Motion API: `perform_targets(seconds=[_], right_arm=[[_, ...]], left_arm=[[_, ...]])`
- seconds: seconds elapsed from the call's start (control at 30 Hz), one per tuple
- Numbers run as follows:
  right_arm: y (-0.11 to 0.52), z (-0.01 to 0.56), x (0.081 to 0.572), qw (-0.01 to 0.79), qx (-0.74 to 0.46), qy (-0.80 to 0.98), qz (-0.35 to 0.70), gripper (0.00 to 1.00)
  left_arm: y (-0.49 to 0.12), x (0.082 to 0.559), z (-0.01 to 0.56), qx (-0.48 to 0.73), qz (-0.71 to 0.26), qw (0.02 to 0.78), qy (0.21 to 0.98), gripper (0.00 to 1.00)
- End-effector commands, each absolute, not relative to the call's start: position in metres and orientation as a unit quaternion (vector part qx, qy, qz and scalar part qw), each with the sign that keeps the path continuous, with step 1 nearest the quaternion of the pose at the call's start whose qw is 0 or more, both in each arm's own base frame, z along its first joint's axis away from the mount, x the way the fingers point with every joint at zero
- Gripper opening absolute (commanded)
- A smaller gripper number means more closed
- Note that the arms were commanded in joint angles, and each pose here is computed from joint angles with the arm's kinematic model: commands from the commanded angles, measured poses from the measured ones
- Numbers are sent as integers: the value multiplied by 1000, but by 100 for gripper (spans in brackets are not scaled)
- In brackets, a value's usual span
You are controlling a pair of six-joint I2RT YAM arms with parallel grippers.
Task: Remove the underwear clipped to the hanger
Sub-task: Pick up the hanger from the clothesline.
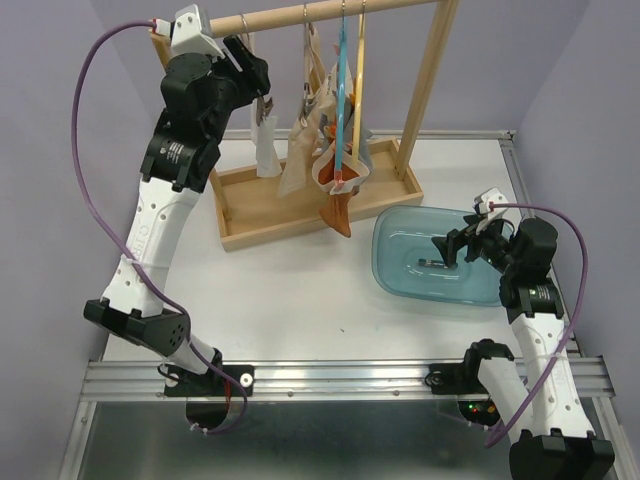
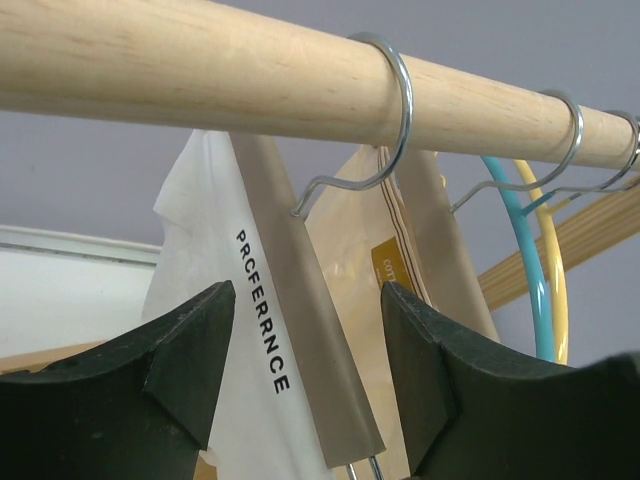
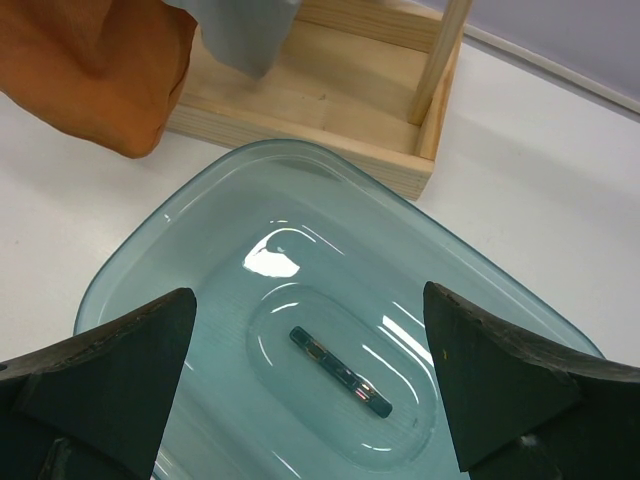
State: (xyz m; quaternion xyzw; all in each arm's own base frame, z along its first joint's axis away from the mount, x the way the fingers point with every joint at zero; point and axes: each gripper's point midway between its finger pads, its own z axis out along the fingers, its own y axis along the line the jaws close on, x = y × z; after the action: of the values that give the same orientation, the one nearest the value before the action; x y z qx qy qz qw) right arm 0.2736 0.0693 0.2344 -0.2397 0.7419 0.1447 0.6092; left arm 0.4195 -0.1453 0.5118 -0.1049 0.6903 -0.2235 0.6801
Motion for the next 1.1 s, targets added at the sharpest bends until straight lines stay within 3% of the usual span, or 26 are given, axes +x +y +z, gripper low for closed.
perform_targets(seconds=[0.0, 1.07], right_arm=[[67, 254, 275, 630, -238, 727, 133, 100], [66, 256, 275, 632, -237, 726, 131, 100]], left_arm=[[-138, 415, 539, -101, -209, 706, 669, 70], [-127, 414, 545, -86, -164, 719, 670, 54]])
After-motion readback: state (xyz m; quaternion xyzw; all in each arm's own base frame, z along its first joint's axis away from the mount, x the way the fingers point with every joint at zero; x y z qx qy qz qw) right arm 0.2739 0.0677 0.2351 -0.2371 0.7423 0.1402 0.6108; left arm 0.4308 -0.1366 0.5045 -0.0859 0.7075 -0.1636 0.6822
